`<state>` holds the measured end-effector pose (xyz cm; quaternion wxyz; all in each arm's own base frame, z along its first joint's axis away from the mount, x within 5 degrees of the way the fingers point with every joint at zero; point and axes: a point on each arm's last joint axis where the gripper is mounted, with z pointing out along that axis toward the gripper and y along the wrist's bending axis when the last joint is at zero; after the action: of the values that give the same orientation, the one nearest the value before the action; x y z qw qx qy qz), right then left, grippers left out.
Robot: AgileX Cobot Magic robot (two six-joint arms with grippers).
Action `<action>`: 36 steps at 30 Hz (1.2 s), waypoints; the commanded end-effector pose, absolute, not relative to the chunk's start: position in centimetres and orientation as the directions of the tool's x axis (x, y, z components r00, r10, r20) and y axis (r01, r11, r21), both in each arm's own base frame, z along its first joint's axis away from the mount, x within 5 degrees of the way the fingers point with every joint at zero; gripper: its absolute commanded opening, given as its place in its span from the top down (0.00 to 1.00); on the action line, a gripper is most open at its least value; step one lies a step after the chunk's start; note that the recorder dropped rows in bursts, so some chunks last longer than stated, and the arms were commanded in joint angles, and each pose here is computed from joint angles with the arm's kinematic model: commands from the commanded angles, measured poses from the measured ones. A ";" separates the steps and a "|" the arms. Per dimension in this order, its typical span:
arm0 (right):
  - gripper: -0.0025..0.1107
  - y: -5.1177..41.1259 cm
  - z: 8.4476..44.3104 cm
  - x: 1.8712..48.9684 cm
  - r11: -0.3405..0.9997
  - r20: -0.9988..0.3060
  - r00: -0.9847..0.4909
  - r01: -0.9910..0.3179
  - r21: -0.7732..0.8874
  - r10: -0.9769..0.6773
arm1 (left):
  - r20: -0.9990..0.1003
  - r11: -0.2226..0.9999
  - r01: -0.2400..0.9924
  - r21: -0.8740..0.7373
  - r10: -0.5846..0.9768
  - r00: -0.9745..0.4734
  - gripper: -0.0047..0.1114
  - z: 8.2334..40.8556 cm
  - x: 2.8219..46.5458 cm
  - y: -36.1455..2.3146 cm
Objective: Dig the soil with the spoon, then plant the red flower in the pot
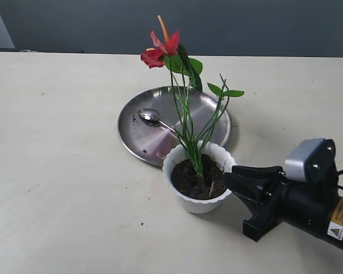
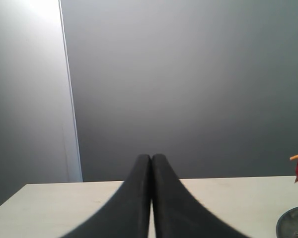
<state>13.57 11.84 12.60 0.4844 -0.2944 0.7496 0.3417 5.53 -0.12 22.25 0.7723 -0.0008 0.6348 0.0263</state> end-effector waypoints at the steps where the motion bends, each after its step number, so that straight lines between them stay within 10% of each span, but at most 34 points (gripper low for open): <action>1: 0.77 11.0 13.8 12.3 0.604 -0.950 -0.303 -0.772 0.198 -0.075 | -0.979 0.999 -0.034 0.021 0.027 0.201 0.96 22.4 5.5 -0.2; 8: 0.98 11.3 17.7 10.1 0.437 -0.968 -0.240 -0.864 0.249 0.077 | -0.979 0.999 -0.034 0.021 0.027 0.201 0.96 22.4 5.5 -0.2; 19: 0.98 9.1 23.9 6.6 0.374 -0.917 -0.018 -0.910 0.180 0.398 | -0.979 0.999 -0.034 0.021 0.027 0.201 0.96 22.4 5.5 -0.2; 25: 0.98 7.5 25.8 4.9 0.172 -0.740 -0.242 -0.884 0.435 0.627 | -0.979 0.999 -0.034 0.021 0.027 0.201 0.96 22.4 5.5 -0.2; 36: 0.98 6.8 26.7 4.6 0.126 -0.662 -0.217 -0.894 0.430 0.718 | -0.979 0.999 -0.034 0.021 0.027 0.201 0.96 22.4 5.5 -0.2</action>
<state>4.55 6.93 26.66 0.6139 -0.1125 0.4329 0.6504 5.53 -0.11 22.23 0.7718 -0.0013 0.6353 0.0267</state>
